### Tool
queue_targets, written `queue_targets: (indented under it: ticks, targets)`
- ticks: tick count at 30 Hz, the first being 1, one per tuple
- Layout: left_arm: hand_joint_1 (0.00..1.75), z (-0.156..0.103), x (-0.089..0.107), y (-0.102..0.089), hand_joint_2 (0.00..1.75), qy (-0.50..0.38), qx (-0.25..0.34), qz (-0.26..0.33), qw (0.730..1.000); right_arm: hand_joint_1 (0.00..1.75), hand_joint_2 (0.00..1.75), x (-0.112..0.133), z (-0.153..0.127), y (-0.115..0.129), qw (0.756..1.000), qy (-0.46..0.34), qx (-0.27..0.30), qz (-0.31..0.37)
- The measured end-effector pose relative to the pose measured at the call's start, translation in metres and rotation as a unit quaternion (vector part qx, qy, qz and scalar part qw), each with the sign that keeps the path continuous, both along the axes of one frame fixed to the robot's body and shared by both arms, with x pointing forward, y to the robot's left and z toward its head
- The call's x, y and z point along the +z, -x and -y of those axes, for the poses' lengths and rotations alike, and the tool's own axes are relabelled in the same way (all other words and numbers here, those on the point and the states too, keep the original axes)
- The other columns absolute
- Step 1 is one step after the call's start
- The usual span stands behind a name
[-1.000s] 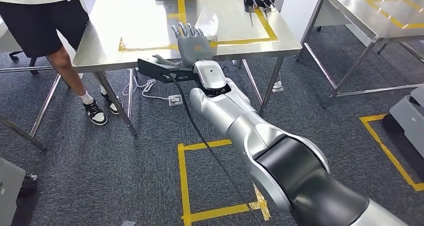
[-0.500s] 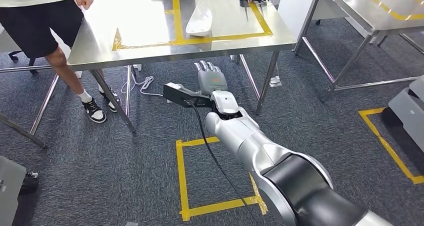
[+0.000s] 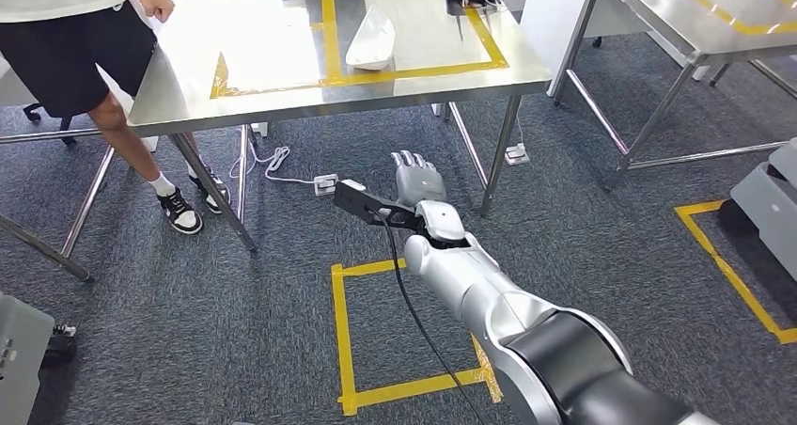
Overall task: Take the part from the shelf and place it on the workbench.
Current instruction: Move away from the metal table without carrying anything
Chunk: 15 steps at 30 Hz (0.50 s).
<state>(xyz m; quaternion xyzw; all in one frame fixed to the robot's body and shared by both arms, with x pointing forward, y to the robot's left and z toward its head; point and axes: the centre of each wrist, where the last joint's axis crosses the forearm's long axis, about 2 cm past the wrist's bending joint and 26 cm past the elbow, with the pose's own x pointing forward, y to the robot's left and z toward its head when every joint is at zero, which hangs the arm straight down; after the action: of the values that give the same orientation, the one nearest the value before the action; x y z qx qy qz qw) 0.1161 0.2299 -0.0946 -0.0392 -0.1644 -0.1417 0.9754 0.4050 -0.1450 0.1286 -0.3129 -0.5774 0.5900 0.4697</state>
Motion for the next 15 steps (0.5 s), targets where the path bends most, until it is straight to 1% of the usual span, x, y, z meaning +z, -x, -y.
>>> queue_targets:
  ticks: [3, 6, 12, 15]
  targets:
    - [0.00, 0.000, 0.000, 0.001, 1.75, 0.000, 0.007, -0.009, 1.000, 0.00, 1.75, -0.011, 0.004, 0.006, 0.999, -0.029, -0.024, -0.033]
    - [0.00, -0.001, -0.001, 0.002, 1.75, -0.002, 0.013, -0.024, 1.000, 0.00, 1.75, -0.024, 0.008, 0.014, 0.993, -0.062, -0.061, -0.078]
    - [0.00, -0.002, -0.001, 0.005, 1.75, -0.005, 0.029, -0.052, 0.998, 0.00, 1.75, -0.066, 0.019, 0.046, 0.971, -0.100, -0.128, -0.175]
    - [0.00, -0.002, -0.002, 0.006, 1.75, -0.004, 0.035, -0.057, 0.998, 0.00, 1.75, -0.081, 0.026, 0.058, 0.957, -0.118, -0.157, -0.212]
